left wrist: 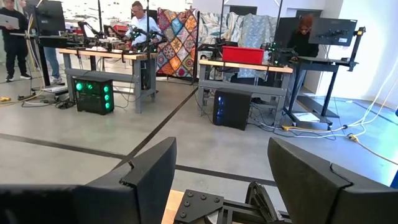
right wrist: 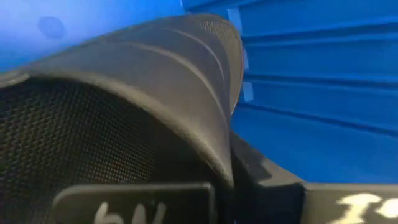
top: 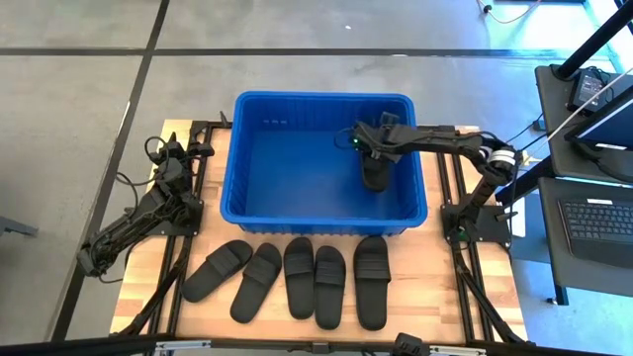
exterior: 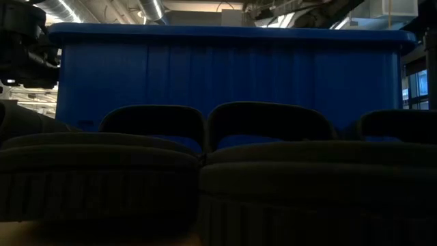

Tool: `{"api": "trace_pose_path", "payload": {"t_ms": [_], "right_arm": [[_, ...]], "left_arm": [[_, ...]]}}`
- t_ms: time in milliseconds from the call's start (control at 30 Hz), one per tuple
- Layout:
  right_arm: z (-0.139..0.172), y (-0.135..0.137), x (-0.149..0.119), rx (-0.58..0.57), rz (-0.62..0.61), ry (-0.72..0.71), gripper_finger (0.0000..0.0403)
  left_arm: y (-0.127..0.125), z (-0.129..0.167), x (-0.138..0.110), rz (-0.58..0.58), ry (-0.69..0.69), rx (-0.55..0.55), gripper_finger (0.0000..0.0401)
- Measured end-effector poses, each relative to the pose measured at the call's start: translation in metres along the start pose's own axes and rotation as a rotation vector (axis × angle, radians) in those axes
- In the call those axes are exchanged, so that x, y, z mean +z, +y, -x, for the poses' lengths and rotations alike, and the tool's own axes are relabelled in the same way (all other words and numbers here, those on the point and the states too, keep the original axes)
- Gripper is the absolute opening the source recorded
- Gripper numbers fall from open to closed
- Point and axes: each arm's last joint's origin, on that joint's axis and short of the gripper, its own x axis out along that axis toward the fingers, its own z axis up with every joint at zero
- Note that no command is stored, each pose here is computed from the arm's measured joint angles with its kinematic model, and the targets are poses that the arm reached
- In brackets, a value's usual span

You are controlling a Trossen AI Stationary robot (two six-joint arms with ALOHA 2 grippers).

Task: Pick and place slides into bin
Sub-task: Put the black slide into the blue bin

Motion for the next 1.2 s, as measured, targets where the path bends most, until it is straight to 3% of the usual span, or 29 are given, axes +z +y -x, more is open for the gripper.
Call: {"api": "trace_pose_path", "payload": {"t_ms": [300,600,967,1200], "right_arm": [[-0.02,0.018,-0.02,-0.014,0.053,0.047,0.0017],[-0.027,0.018,-0.023,-0.01,0.05,0.037,0.0025],[-0.027,0.018,-0.022,0.002,0.058,0.025,0.0096],[-0.027,0.02,-0.021,0.046,0.064,0.011,0.0184]], "left_arm": [[0.0,0.0,0.0,0.0,0.0,0.0,0.0248],[0.0,0.0,0.0,0.0,0.0,0.0,0.0248],[0.0,0.0,0.0,0.0,0.0,0.0,0.0248],[0.0,0.0,0.0,0.0,0.0,0.0,0.0248]]}}
